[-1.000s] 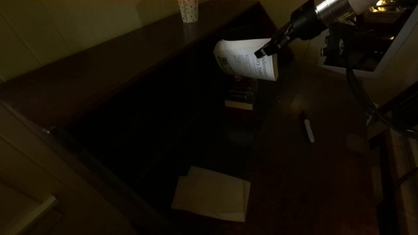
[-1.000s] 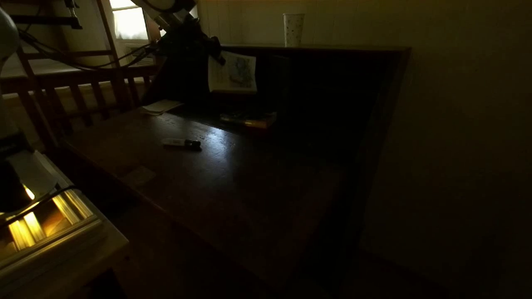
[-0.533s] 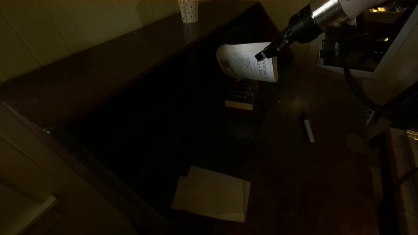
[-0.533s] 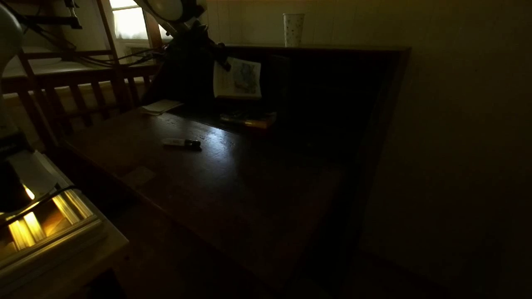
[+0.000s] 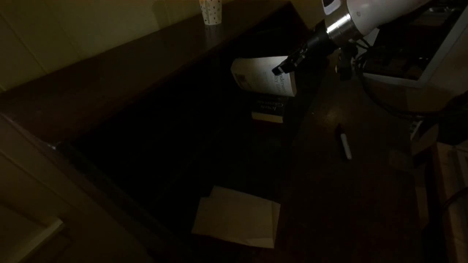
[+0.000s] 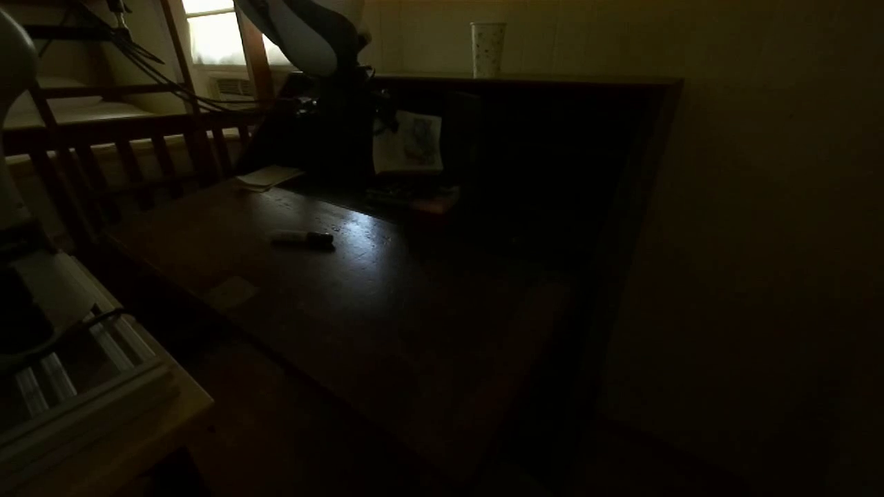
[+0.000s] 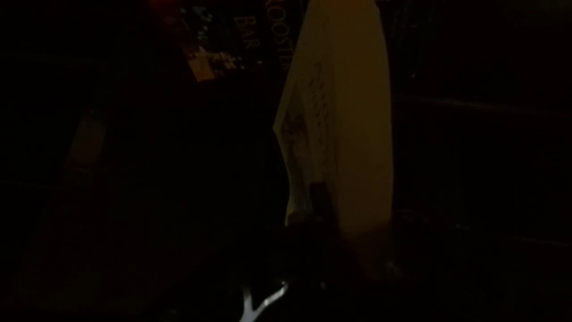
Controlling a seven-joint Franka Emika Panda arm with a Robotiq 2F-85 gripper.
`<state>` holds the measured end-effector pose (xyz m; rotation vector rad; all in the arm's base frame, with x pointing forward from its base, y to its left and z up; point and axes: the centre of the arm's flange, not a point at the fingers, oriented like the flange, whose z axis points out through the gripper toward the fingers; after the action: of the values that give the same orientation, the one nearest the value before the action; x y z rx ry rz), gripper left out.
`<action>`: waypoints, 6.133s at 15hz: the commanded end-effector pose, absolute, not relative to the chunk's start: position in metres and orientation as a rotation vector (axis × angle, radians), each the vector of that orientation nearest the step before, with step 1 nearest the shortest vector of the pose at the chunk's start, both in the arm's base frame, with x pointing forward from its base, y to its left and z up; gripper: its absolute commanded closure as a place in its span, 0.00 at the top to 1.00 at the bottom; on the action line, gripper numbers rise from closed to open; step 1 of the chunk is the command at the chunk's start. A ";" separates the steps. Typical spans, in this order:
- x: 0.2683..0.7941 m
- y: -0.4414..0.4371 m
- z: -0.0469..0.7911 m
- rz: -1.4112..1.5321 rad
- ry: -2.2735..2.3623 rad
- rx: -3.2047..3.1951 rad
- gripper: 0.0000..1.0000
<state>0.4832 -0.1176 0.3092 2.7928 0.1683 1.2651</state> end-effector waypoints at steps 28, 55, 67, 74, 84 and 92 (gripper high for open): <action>0.577 -0.120 0.272 1.417 0.168 2.868 0.25; 0.636 -0.133 0.252 1.763 -0.138 2.882 0.06; 0.652 -0.129 0.247 1.734 -0.101 2.829 0.06; 0.646 -0.126 0.249 1.722 -0.145 2.759 0.06; 0.641 -0.137 0.248 1.739 -0.317 2.731 0.06; 0.630 -0.149 0.261 1.732 -0.301 2.705 0.06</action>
<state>0.6319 -0.1255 0.2495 2.7732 -0.2829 1.7256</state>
